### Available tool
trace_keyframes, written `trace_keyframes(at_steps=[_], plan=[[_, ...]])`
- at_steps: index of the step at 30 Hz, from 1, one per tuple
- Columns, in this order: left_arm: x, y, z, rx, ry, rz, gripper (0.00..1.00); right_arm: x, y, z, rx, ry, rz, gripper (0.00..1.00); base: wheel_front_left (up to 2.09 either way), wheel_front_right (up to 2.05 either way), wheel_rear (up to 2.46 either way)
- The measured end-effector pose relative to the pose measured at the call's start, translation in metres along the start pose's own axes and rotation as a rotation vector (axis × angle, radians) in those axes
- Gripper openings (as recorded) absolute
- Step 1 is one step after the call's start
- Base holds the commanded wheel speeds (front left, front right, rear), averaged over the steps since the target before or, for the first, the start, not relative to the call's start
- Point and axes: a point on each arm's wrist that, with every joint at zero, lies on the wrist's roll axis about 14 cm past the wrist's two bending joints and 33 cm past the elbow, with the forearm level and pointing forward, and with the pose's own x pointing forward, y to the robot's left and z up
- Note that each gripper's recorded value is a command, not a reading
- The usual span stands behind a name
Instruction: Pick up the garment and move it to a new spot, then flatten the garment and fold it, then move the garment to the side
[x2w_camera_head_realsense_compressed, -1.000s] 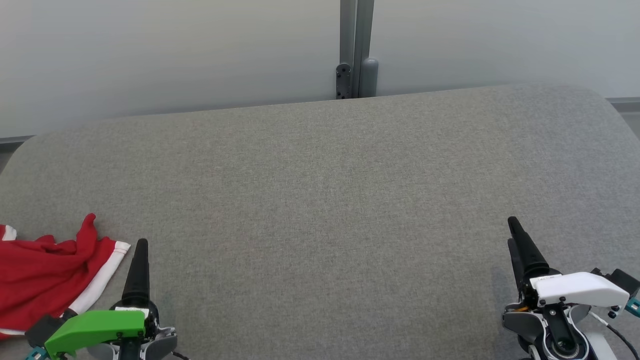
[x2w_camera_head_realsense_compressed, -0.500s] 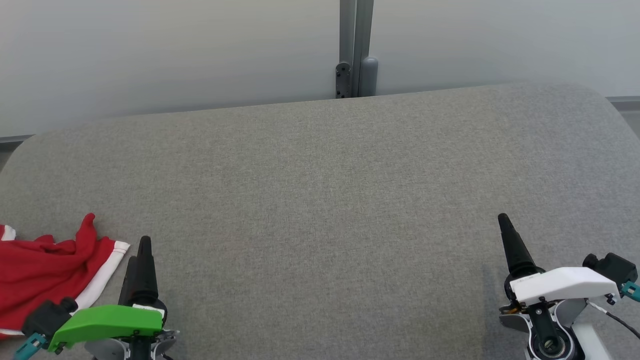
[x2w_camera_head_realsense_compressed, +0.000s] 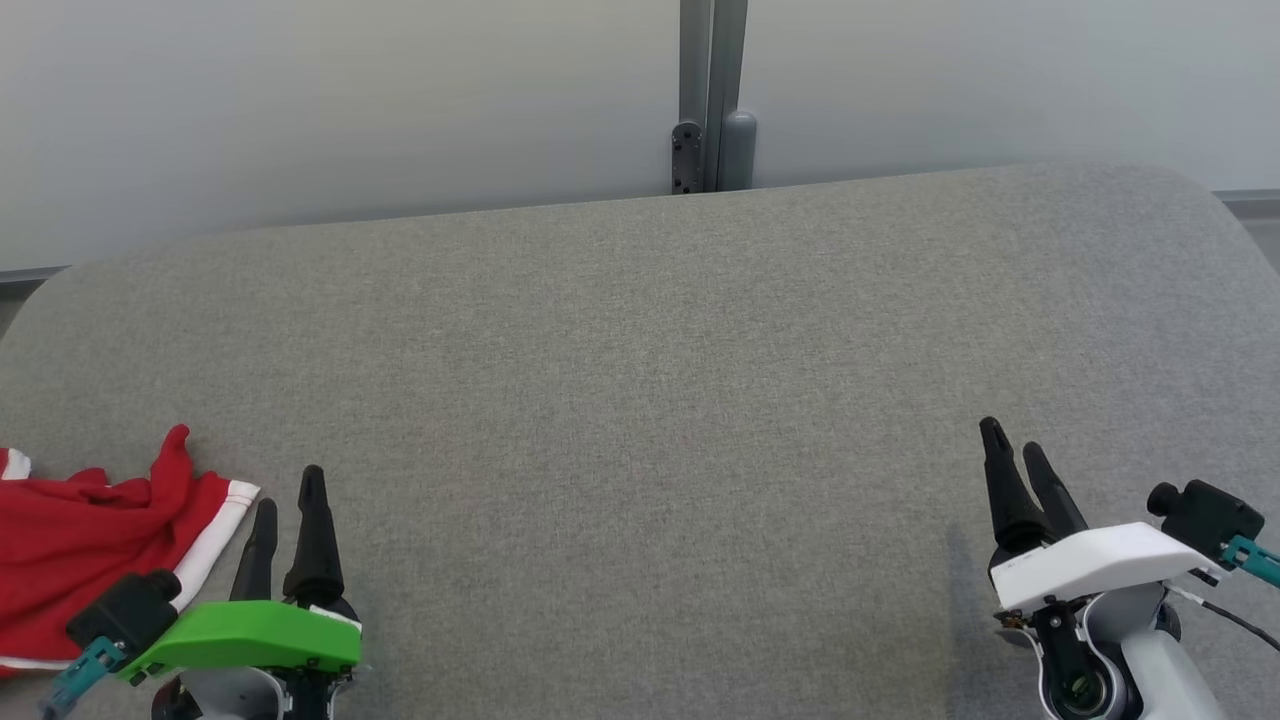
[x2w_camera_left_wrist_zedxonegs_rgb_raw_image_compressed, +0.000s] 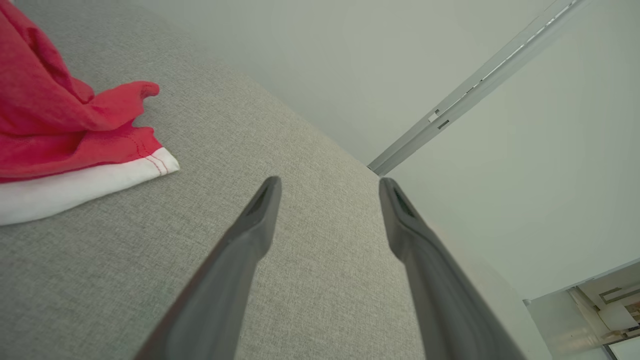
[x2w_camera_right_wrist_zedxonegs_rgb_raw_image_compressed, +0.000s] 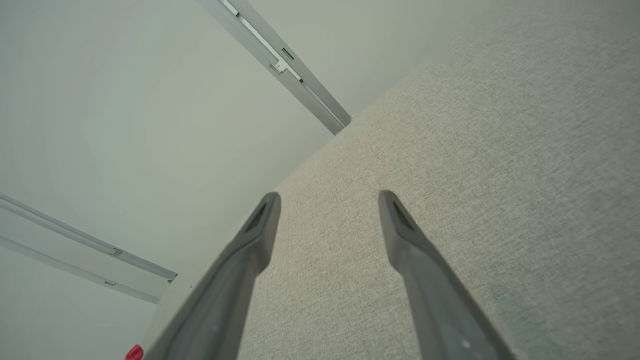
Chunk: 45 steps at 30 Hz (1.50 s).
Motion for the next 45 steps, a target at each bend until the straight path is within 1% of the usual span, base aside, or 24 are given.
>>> trace_keyframes(at_steps=[7, 21, 32, 45], plan=[[0.000, -0.001, -0.001, 0.118, -0.004, 0.003, 1.00, 0.001, 0.003, -0.001, -0.113, -0.002, 0.016, 1.00, 0.00, 0.00, 0.00], [0.001, -0.001, -0.004, 0.296, -0.005, -0.003, 1.00, 0.005, 0.010, -0.001, -0.289, -0.015, 0.048, 1.00, 0.00, 0.00, 0.00], [0.002, -0.003, -0.004, 0.400, -0.016, -0.014, 1.00, 0.006, 0.013, -0.004, -0.407, -0.013, 0.072, 1.00, 0.00, 0.00, 0.00], [0.001, -0.002, -0.007, 0.514, -0.016, -0.020, 1.00, 0.007, 0.009, -0.003, -0.531, -0.020, 0.067, 1.00, 0.00, 0.00, 0.00]])
